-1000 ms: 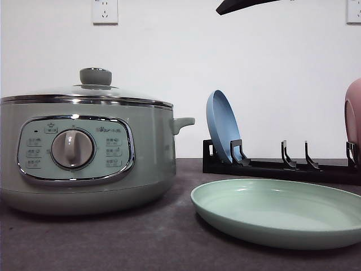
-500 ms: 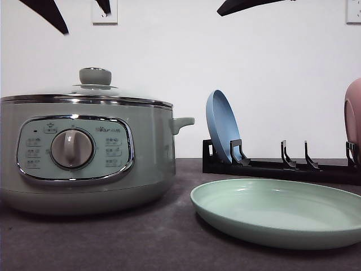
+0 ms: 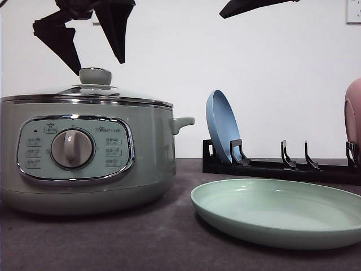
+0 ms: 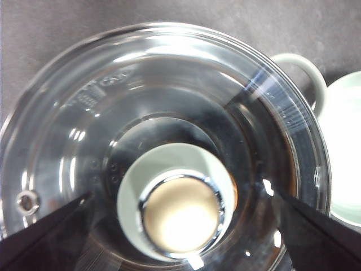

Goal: Transfer potato from steamer to green plate

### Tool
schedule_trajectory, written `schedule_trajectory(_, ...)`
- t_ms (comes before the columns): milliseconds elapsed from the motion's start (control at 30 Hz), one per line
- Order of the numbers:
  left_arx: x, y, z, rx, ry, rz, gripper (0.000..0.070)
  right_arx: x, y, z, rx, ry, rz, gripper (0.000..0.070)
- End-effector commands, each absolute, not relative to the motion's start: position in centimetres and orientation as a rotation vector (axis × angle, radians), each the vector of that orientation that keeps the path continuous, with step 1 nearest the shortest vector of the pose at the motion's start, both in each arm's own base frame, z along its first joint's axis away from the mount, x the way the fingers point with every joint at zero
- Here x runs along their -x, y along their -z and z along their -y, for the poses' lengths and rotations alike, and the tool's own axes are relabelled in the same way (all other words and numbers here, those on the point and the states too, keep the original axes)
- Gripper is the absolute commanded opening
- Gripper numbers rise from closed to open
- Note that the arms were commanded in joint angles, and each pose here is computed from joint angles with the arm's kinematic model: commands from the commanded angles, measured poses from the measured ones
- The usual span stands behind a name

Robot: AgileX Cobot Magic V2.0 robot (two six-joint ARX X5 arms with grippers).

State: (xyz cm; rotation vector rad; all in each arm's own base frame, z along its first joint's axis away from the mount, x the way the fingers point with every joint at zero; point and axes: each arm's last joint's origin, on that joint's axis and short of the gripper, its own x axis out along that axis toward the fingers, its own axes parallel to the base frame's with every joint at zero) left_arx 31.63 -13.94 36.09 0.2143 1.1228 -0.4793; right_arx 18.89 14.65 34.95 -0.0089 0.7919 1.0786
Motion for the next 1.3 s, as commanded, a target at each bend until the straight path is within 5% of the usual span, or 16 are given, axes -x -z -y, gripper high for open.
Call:
schedule_trajectory(0, -32.4, -35.9, 14.5, -0.235, 0.486, -1.12, 0.063, -19.0, -35.2, -15.0, 0.025, -1.092, -0.778, 0.0387)
schedule_trajectory(933, -33.1, -34.4, 14.9, -0.246, 0.48, -1.186, 0.0544, -19.0, -35.2, -15.0, 0.028, -1.093, -0.777, 0.0387)
schedule_trajectory(1167, -33.1, -34.2, 14.9, -0.246, 0.478, -1.195, 0.0319, -19.0, -35.2, -15.0, 0.029, -1.093, -0.776, 0.0387)
schedule_trajectory(1267, -33.0, -34.2, 14.8, -0.246, 0.476, -1.206, 0.0298, -19.0, -35.2, -15.0, 0.029, -1.093, -0.776, 0.0387)
